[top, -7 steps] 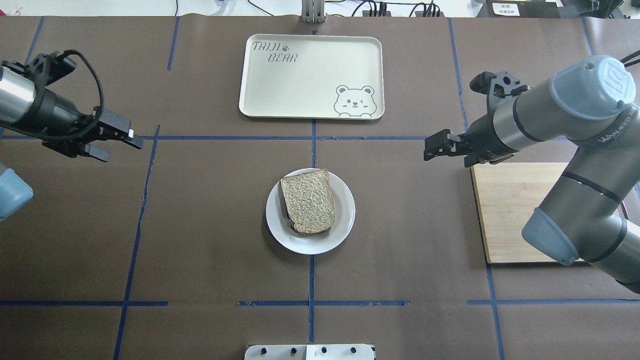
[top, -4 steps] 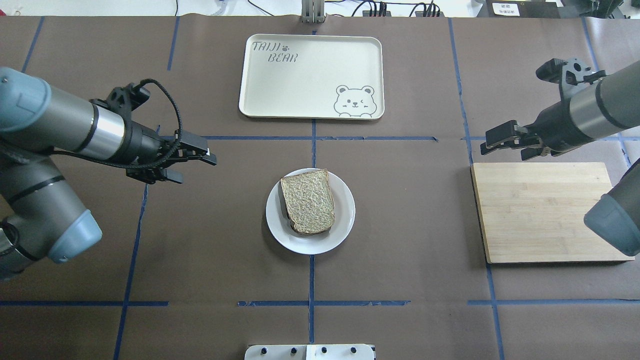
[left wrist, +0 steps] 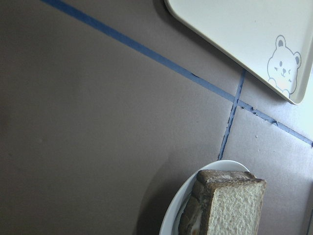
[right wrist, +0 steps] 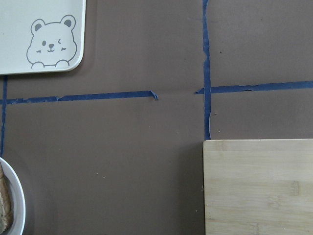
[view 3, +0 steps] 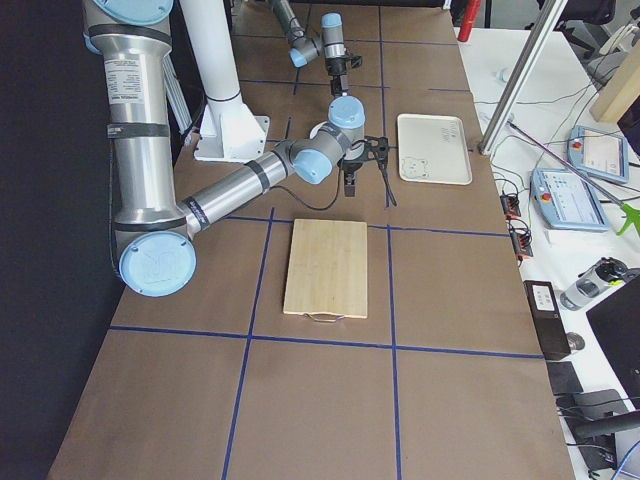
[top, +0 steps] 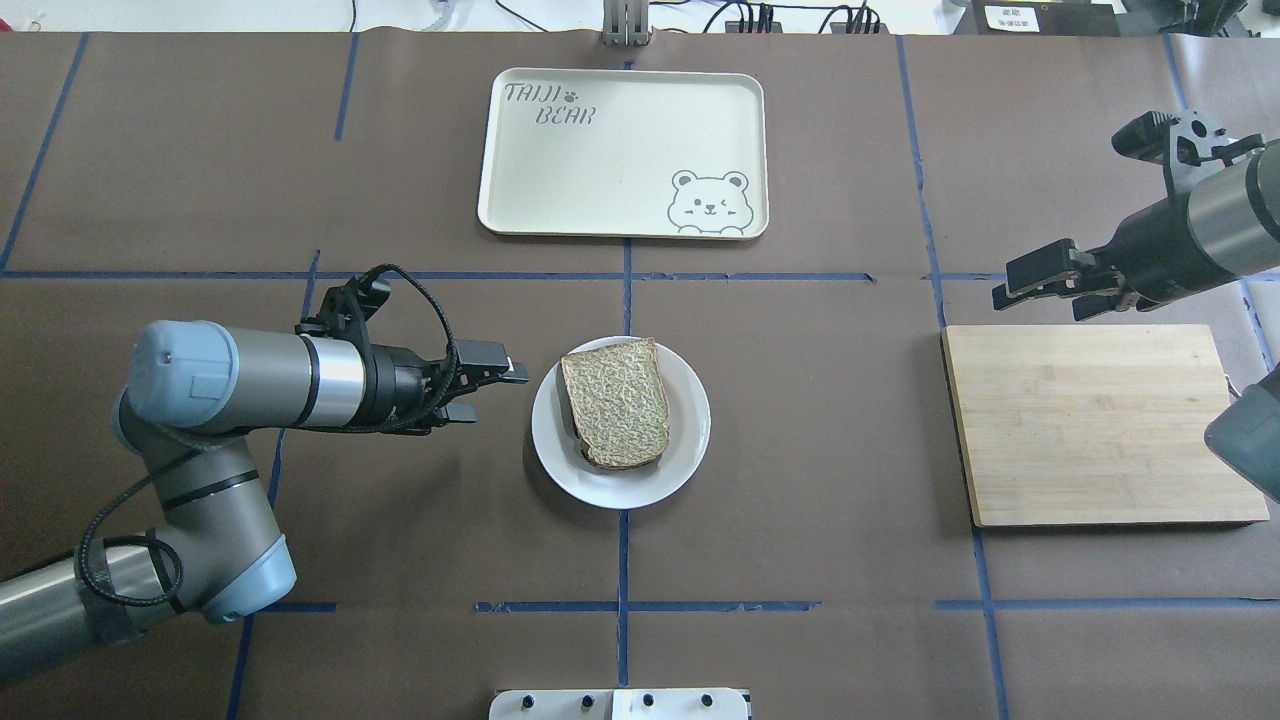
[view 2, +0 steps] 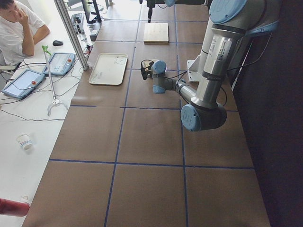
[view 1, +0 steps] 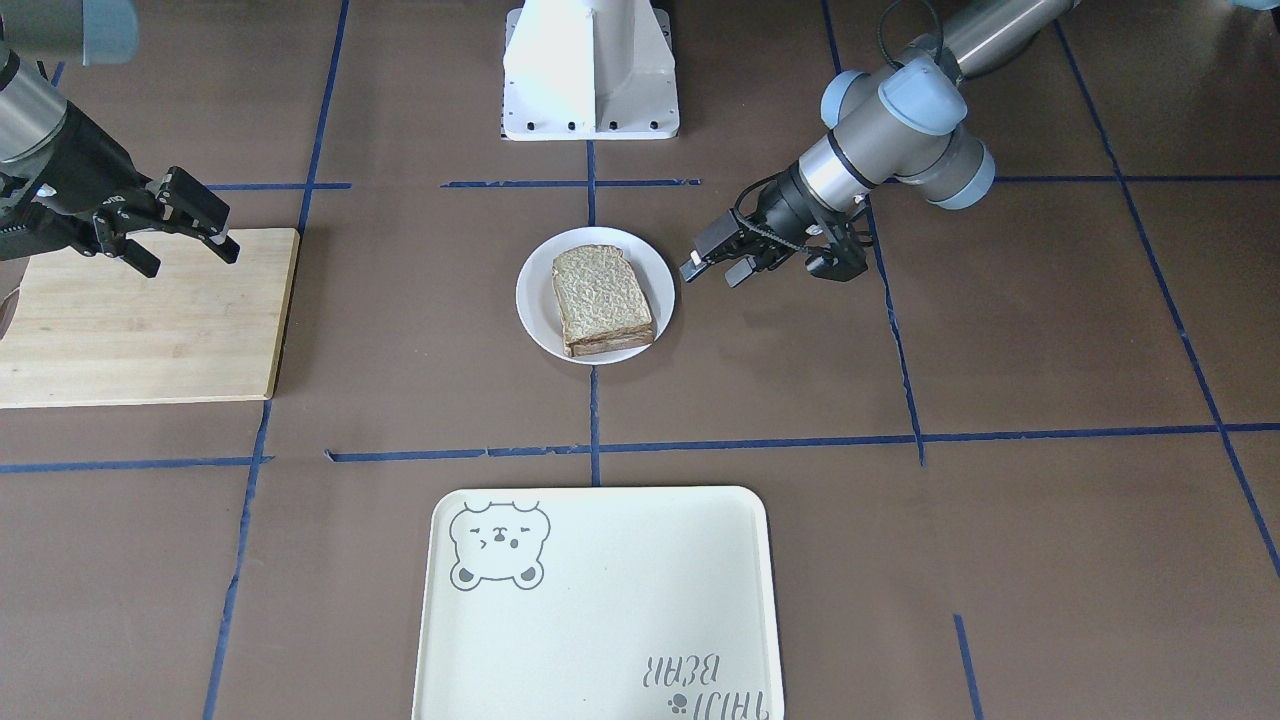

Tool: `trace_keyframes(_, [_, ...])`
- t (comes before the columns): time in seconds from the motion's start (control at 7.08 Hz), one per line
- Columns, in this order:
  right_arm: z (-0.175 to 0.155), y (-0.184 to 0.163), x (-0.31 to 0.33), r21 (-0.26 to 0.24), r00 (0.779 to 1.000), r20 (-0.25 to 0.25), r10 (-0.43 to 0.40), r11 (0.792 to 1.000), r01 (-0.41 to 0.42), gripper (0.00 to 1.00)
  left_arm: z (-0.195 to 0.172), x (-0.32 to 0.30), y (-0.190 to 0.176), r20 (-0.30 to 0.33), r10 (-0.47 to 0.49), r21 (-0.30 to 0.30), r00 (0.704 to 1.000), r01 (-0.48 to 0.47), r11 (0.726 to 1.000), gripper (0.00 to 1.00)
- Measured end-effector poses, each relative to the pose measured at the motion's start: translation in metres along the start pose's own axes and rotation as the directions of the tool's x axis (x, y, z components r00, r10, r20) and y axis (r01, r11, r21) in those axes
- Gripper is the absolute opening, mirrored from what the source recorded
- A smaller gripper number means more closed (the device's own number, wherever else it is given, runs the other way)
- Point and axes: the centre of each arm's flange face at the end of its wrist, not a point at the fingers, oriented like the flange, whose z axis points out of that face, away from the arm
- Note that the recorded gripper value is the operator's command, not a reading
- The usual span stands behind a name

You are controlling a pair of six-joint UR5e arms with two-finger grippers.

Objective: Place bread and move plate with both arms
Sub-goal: 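Grip the rim of the white plate with the left gripper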

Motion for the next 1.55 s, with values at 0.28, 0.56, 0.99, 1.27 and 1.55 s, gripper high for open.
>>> trace_keyframes(0.28, [0.001,0.001,0.001,-0.003,1.000,-0.001,0.001,1.000,-0.001,0.99,0.013,0.003,0.015,-0.102,0.016,-0.030,0.995,-0.019,0.999,0.88])
trace_keyframes(0.56, [0.002,0.001,0.000,-0.003,1.000,-0.002,0.000,1.000,0.000,0.99,0.021,0.003,0.023,-0.161,0.024,-0.016,0.987,-0.027,0.999,0.88])
trace_keyframes(0.99, [0.004,0.001,0.002,-0.003,1.000,-0.007,0.002,1.000,-0.002,0.99,0.037,-0.014,0.034,-0.167,0.022,0.006,0.986,-0.021,1.000,0.88])
trace_keyframes(1.27, [0.004,0.001,0.002,-0.004,1.000,-0.007,0.002,1.000,-0.002,0.99,0.045,-0.019,0.035,-0.155,0.019,0.007,0.988,-0.018,1.000,0.87])
trace_keyframes(1.55, [0.005,0.001,0.003,-0.006,1.000,-0.008,0.004,1.000,-0.004,0.99,0.051,-0.018,0.036,-0.153,0.018,0.006,0.988,-0.017,1.000,0.69])
